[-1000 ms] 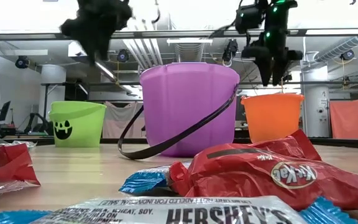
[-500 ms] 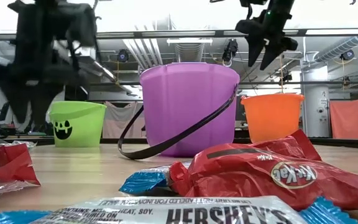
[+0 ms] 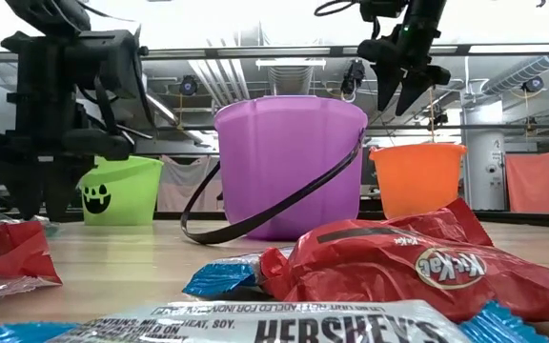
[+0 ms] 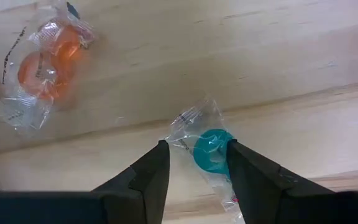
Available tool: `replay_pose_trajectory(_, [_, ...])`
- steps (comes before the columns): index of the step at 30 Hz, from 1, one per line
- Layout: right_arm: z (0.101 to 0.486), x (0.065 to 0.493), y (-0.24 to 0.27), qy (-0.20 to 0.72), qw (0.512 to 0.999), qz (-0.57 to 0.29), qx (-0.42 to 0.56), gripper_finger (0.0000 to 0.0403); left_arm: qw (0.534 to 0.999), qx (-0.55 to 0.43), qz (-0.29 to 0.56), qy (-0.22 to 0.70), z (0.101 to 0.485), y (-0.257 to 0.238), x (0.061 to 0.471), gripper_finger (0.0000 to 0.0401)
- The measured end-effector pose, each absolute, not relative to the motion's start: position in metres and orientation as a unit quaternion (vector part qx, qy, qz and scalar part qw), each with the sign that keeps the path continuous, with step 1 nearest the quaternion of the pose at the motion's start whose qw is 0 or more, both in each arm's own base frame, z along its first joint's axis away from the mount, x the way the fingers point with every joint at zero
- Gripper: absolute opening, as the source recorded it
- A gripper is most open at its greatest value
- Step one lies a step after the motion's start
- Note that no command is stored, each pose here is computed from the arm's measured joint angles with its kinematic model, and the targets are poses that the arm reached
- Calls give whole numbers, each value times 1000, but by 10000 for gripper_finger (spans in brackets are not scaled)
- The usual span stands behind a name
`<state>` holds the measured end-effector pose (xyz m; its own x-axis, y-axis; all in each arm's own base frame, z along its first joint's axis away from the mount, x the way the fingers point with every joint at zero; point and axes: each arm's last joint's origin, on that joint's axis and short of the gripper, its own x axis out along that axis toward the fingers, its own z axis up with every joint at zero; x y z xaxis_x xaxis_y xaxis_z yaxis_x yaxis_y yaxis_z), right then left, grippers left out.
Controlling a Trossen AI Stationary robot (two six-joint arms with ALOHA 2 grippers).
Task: Sort candy by brand, put in halloween buckets
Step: Put the blue gummy into the orange bucket
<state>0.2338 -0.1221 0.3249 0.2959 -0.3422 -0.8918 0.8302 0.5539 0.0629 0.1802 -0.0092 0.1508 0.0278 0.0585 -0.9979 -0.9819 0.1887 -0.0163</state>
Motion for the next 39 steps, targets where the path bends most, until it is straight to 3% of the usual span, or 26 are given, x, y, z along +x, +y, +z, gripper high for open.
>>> replay_pose_trajectory(9, [319,238,-124,461,754,-385,267,217,579,-447,437,523,140,-10,181,12])
replay_pose_trajectory(20, [320,238,-124,459,754,-386,269,217,655,-373,382,535,201,-9,197,1])
replay_pose_trajectory(23, [320,239,-124,456,754,-385,274,217,710,-344,357,500,235,-7,203,0])
replay_pose_trajectory(26, [323,248,-121,441,790,-320,280,217,787,-295,333,427,280,-4,209,0])
replay_pose_trajectory(29, [332,270,-107,387,864,-186,263,217,873,-219,299,319,333,-1,214,0])
replay_pose_trajectory(32, [349,297,-83,283,928,-86,228,217,927,-141,279,206,380,1,217,0])
replay_pose_trajectory(35, [368,317,-60,172,960,-31,218,216,948,-73,276,139,412,2,220,0])
replay_pose_trajectory(39, [385,331,-50,56,964,-24,260,216,952,-18,287,104,434,3,231,0])
